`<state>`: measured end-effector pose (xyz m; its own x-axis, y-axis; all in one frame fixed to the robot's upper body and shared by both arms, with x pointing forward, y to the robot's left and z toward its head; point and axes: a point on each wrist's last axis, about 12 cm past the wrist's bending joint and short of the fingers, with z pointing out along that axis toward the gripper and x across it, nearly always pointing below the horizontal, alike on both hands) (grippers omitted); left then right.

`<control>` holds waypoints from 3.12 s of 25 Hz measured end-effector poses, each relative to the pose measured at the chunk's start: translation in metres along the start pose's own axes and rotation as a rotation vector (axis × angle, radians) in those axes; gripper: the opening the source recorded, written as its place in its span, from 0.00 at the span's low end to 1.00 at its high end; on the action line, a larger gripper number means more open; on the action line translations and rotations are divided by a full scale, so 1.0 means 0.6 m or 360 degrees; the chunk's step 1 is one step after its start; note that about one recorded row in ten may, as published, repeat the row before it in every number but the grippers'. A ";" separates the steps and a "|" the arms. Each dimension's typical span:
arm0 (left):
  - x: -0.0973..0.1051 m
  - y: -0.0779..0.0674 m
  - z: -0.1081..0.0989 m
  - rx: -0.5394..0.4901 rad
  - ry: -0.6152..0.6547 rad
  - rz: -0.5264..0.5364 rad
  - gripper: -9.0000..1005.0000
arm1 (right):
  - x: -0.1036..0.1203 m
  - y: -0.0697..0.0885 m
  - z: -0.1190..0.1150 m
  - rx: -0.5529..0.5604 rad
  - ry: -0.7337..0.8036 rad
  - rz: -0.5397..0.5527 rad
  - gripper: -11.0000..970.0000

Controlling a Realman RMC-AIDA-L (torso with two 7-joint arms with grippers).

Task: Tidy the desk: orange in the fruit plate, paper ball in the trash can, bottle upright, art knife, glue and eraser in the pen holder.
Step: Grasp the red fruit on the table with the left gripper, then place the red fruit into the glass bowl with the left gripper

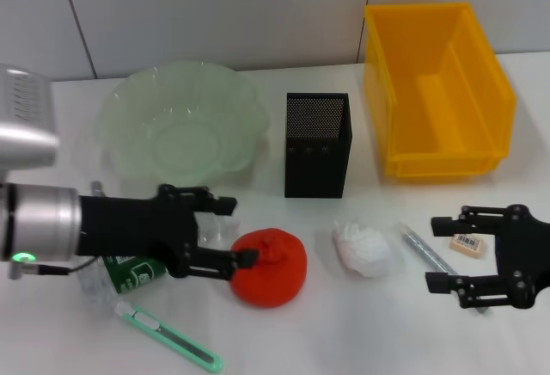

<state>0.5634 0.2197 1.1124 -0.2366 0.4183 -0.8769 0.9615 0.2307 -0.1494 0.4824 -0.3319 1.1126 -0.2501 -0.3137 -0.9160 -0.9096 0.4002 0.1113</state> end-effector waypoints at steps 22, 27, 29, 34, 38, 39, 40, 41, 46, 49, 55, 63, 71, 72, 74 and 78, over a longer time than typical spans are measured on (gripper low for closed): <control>0.007 0.003 0.086 -0.0069 0.0227 0.0097 0.83 | 0.027 0.018 -0.024 0.0047 0.0008 0.0099 0.79; 0.011 0.003 0.089 -0.0064 0.0242 0.0082 0.83 | 0.027 0.018 -0.023 0.0045 0.0007 0.0100 0.79; 0.011 0.004 0.089 -0.0071 0.0241 0.0076 0.83 | 0.026 0.018 -0.022 0.0040 0.0005 0.0099 0.79; 0.009 0.006 0.090 -0.0083 0.0239 0.0056 0.83 | 0.027 0.017 -0.017 0.0023 -0.0002 0.0107 0.79; 0.008 0.007 0.090 -0.0090 0.0240 0.0052 0.78 | 0.027 0.017 -0.016 0.0020 -0.0003 0.0112 0.79; 0.008 0.008 0.090 -0.0094 0.0240 0.0053 0.76 | 0.027 0.017 -0.016 0.0020 -0.0003 0.0113 0.79; 0.008 0.008 0.090 -0.0094 0.0240 0.0053 0.75 | 0.028 0.017 -0.016 0.0021 -0.0003 0.0113 0.79; 0.010 0.008 0.090 -0.0101 0.0242 0.0049 0.74 | 0.028 0.017 -0.017 0.0022 -0.0003 0.0114 0.79; 0.011 0.005 0.094 -0.0084 0.0255 0.0059 0.61 | 0.028 0.016 -0.016 0.0025 -0.0001 0.0110 0.79; 0.011 0.004 0.095 -0.0081 0.0257 0.0063 0.45 | 0.029 0.017 -0.016 0.0022 0.0000 0.0109 0.79; -0.001 -0.004 0.093 -0.0032 0.0132 0.0027 0.26 | 0.030 0.018 -0.017 0.0021 0.0002 0.0113 0.79; -0.045 -0.006 0.015 -0.0123 -0.0245 0.0054 0.26 | 0.032 0.018 -0.018 0.0025 0.0009 0.0115 0.79; -0.046 0.055 -0.071 -0.0606 -0.0637 -0.0147 0.26 | 0.035 0.019 -0.015 0.0022 0.0002 0.0131 0.79; -0.045 0.062 -0.073 -0.0657 -0.0666 -0.0169 0.26 | 0.035 0.019 -0.015 0.0022 0.0002 0.0131 0.79; -0.043 0.073 -0.074 -0.0725 -0.0697 -0.0199 0.26 | 0.037 0.020 -0.014 0.0018 -0.0001 0.0139 0.79; -0.038 0.095 -0.056 -0.0831 -0.0682 -0.0232 0.26 | 0.038 0.020 -0.013 0.0013 -0.0005 0.0145 0.80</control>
<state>0.6186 0.2529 1.1392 -0.1789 -0.0087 -0.9838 0.7053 0.6961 -0.1344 0.4633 -0.3408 1.0963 -0.3308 -0.2729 -0.9034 -0.8803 0.4341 0.1912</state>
